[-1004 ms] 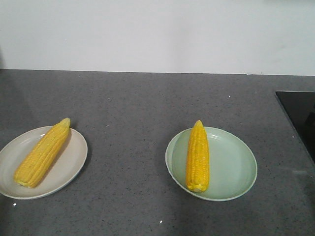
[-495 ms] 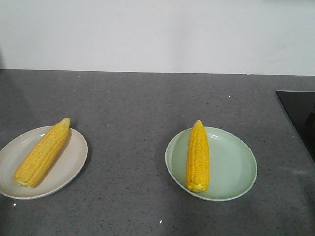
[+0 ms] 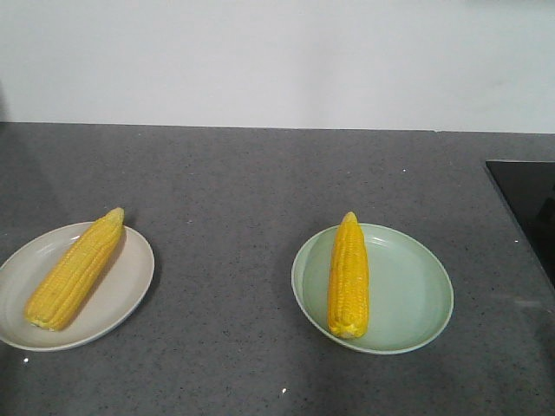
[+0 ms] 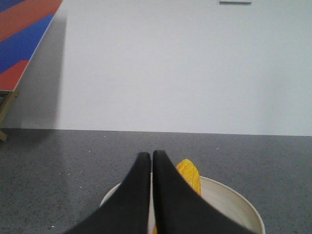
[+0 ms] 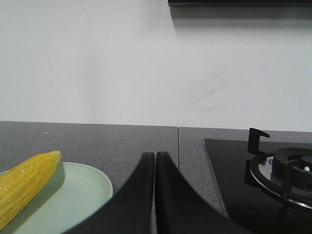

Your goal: Distribute corn equally

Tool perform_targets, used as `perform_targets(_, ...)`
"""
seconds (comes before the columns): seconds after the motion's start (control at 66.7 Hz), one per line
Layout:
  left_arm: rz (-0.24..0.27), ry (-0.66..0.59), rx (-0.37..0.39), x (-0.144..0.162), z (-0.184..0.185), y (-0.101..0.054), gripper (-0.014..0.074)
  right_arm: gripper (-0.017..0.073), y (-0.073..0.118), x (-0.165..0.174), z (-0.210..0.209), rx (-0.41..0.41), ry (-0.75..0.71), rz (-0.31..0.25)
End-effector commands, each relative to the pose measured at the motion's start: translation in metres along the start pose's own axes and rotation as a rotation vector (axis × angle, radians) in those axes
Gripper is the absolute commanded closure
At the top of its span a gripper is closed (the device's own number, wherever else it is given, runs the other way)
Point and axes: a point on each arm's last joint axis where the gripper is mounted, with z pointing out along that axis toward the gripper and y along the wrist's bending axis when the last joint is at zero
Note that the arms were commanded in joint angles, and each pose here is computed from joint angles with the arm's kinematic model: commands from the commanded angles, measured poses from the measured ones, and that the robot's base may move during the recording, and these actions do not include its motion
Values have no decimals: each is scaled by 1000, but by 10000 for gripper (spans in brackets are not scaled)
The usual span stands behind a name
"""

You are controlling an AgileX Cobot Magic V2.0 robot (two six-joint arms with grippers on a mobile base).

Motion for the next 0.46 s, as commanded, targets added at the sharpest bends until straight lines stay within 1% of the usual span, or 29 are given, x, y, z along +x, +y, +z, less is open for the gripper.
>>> perform_targets(0.0, -14, -107, 4, -13, -2, -1, 601, 569, -1, -5, -1, 10, -80, -12)
perform_targets(0.45, -14, -107, 4, -13, -2, -1, 600, 569, -1, -5, -1, 10, -79, -12)
